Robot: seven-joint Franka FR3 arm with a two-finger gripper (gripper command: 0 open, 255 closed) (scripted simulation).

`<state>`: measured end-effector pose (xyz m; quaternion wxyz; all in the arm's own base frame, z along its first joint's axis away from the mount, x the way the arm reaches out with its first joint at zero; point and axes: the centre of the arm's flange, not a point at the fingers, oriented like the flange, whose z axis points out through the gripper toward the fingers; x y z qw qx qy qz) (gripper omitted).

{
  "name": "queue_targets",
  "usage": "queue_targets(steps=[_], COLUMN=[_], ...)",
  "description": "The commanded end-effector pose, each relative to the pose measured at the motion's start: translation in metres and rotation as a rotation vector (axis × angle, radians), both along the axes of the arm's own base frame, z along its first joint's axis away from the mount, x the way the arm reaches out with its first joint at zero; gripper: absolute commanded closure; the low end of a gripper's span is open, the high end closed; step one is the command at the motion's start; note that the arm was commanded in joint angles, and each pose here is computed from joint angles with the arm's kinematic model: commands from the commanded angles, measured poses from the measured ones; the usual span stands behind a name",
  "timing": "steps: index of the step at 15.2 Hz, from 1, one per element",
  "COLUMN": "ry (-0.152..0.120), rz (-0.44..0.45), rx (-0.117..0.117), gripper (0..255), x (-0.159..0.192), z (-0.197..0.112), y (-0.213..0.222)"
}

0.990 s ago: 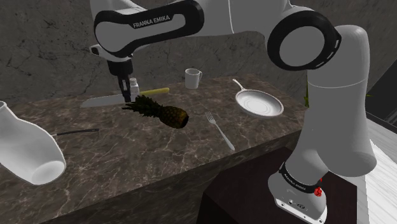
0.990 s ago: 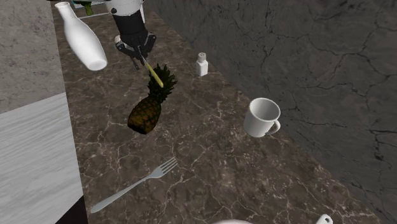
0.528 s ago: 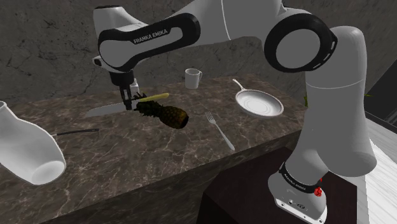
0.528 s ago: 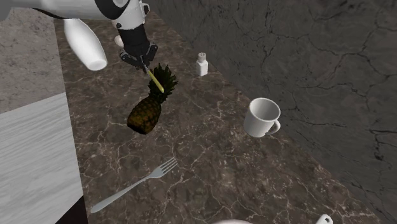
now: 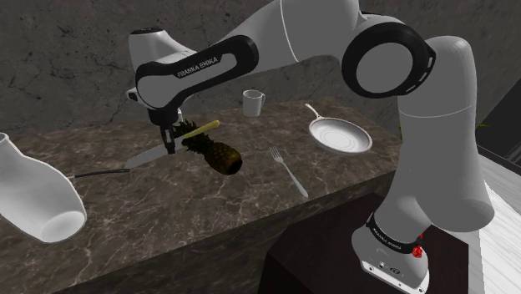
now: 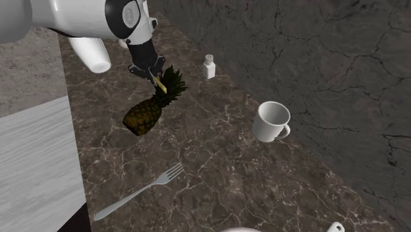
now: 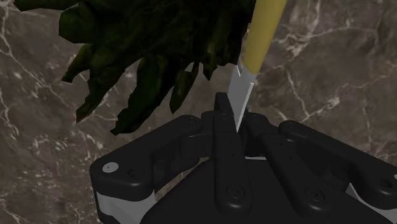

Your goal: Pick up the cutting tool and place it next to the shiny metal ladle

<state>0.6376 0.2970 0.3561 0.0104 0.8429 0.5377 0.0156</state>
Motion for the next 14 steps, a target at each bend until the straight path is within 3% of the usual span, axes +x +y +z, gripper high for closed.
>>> queue_targets(steps=[1,8,9,14], ry=[0.005,0.005,0.006,0.005], rz=[-0.001,-0.001,-0.001,-0.001], rx=[-0.003,-0.003,-0.003,-0.003], gripper=[255,255,0,0], x=[0.0007,0.0007,0.0013,0.0007], z=[-0.0144,-0.0144,-0.0144,-0.0144], y=[-0.0008,-0.0008,-0.0008,-0.0008])
